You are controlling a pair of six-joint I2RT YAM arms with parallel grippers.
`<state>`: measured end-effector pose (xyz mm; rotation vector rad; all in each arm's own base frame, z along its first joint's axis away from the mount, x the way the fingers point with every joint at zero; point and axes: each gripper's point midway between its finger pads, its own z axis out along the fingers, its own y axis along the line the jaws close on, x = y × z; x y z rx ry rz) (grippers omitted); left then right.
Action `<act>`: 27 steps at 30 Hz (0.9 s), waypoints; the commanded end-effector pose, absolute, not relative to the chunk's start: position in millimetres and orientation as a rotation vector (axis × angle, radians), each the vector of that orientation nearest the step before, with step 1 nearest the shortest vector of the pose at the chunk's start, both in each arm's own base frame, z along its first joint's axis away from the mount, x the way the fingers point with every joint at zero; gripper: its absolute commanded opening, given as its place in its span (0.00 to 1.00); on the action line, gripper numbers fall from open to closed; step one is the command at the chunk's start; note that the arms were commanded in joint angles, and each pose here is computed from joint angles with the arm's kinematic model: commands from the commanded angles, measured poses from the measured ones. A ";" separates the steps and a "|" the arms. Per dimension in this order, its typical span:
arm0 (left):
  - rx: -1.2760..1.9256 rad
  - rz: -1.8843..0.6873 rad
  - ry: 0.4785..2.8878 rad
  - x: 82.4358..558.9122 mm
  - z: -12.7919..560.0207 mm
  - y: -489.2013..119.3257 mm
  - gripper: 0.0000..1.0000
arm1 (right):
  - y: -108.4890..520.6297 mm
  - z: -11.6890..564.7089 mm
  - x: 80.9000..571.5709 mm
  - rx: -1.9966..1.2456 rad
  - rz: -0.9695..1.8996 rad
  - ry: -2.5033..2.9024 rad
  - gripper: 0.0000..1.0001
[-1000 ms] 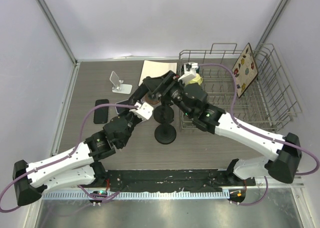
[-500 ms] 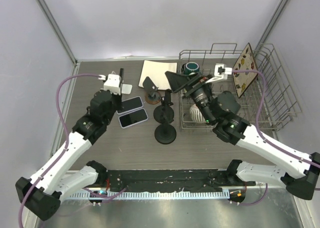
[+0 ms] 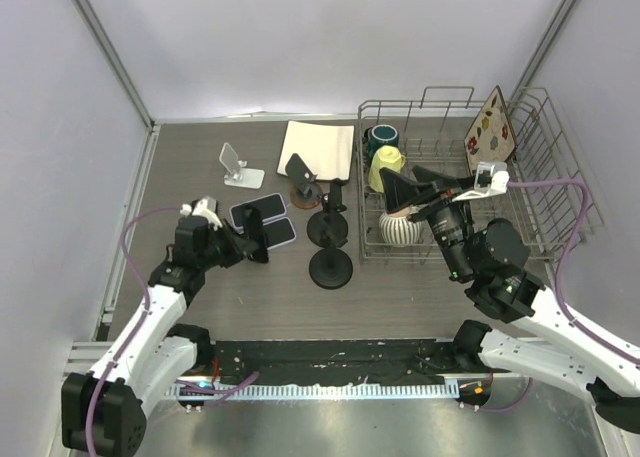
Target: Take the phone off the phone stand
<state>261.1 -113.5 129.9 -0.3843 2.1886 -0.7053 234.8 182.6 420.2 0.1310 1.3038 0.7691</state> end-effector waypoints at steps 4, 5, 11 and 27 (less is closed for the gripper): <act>-0.591 -0.909 2.112 241.3 126.1 -124.8 0.00 | 149.4 410.2 231.5 0.124 0.605 1.299 0.91; -0.625 -0.894 2.065 239.8 130.9 -118.5 0.00 | 146.6 409.5 231.2 0.127 0.595 1.297 0.91; -0.749 -0.829 2.092 223.8 106.4 -105.1 0.00 | 136.5 398.8 232.5 0.129 0.527 1.316 0.92; -1.090 -0.641 2.052 196.6 35.1 -67.5 0.13 | 120.9 391.0 229.4 0.132 0.463 1.319 0.91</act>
